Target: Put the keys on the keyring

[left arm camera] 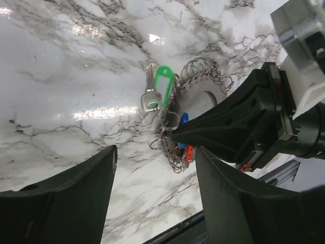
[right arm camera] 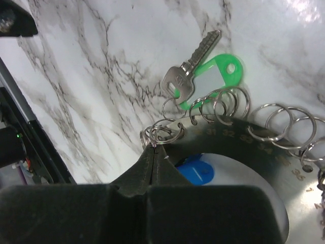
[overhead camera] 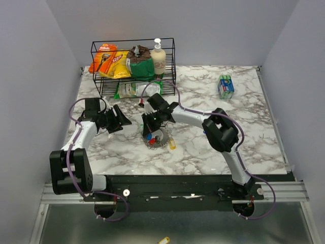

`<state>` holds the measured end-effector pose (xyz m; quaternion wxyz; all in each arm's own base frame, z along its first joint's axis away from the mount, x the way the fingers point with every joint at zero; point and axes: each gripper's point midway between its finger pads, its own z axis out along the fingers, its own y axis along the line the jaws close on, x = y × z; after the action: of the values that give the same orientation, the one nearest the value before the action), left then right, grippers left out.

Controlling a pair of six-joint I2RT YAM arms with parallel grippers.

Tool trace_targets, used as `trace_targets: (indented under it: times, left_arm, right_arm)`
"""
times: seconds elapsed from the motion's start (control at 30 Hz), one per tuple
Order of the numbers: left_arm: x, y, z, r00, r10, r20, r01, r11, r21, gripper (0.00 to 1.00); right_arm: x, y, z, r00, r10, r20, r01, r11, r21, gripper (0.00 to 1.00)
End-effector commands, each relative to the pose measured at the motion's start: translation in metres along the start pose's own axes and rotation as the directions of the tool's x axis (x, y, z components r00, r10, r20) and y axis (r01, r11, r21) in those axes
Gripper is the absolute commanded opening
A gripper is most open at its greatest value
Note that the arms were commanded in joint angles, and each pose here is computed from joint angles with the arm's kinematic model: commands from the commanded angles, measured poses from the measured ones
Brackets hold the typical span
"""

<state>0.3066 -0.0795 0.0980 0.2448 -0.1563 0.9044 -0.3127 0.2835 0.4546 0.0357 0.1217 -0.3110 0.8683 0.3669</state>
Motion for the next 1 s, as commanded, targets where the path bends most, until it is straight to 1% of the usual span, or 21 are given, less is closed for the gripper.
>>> trace_targets:
  times: [0.0, 0.17, 0.37, 0.53, 0.57, 0.63, 0.67, 0.7, 0.83, 0.93, 0.97]
  left_arm:
    - [-0.005, -0.021, -0.011, 0.998, 0.055, 0.042, -0.059, 0.994, 0.097, 0.72]
    - [-0.007, -0.036, -0.021, 0.993, 0.091, 0.072, -0.101, 0.984, 0.149, 0.72]
    - [-0.010, -0.061, -0.036, 0.981, 0.151, 0.123, -0.175, 0.959, 0.223, 0.72]
    - [-0.007, -0.089, -0.049, 0.963, 0.215, 0.165, -0.255, 0.924, 0.286, 0.72]
    - [-0.005, -0.098, -0.052, 0.956, 0.237, 0.171, -0.279, 0.912, 0.301, 0.72]
    - [-0.002, -0.109, -0.058, 0.946, 0.264, 0.191, -0.314, 0.894, 0.320, 0.72]
    - [-0.003, -0.114, -0.061, 0.938, 0.280, 0.206, -0.336, 0.882, 0.331, 0.72]
    - [0.006, -0.125, -0.061, 0.929, 0.312, 0.197, -0.365, 0.860, 0.357, 0.73]
    - [0.023, -0.145, -0.067, 0.902, 0.382, 0.199, -0.431, 0.809, 0.401, 0.72]
    - [0.036, -0.150, -0.064, 0.891, 0.423, 0.165, -0.452, 0.789, 0.417, 0.70]
    - [0.039, -0.149, -0.063, 0.893, 0.427, 0.143, -0.446, 0.796, 0.409, 0.69]
  right_arm:
    - [-0.016, 0.022, -0.030, 0.993, -0.093, 0.072, 0.094, 0.996, -0.008, 0.01]
    - [-0.019, 0.033, -0.050, 0.986, -0.122, 0.109, 0.126, 0.991, -0.031, 0.00]
    - [-0.027, 0.055, -0.081, 0.966, -0.181, 0.186, 0.194, 0.979, -0.054, 0.00]
    - [-0.022, 0.073, -0.100, 0.947, -0.227, 0.226, 0.256, 0.961, -0.107, 0.00]
    - [-0.025, 0.084, -0.109, 0.935, -0.250, 0.253, 0.289, 0.948, -0.132, 0.00]
    - [-0.019, 0.088, -0.113, 0.928, -0.266, 0.260, 0.312, 0.937, -0.157, 0.00]
    - [-0.021, 0.098, -0.121, 0.915, -0.285, 0.287, 0.344, 0.922, -0.181, 0.00]
    - [-0.018, 0.101, -0.122, 0.911, -0.291, 0.292, 0.354, 0.915, -0.194, 0.00]
    - [-0.010, 0.102, -0.125, 0.904, -0.305, 0.301, 0.376, 0.902, -0.214, 0.00]
    - [-0.006, 0.096, -0.120, 0.910, -0.301, 0.286, 0.366, 0.907, -0.208, 0.00]
    - [-0.004, 0.093, -0.119, 0.912, -0.297, 0.282, 0.359, 0.912, -0.201, 0.01]
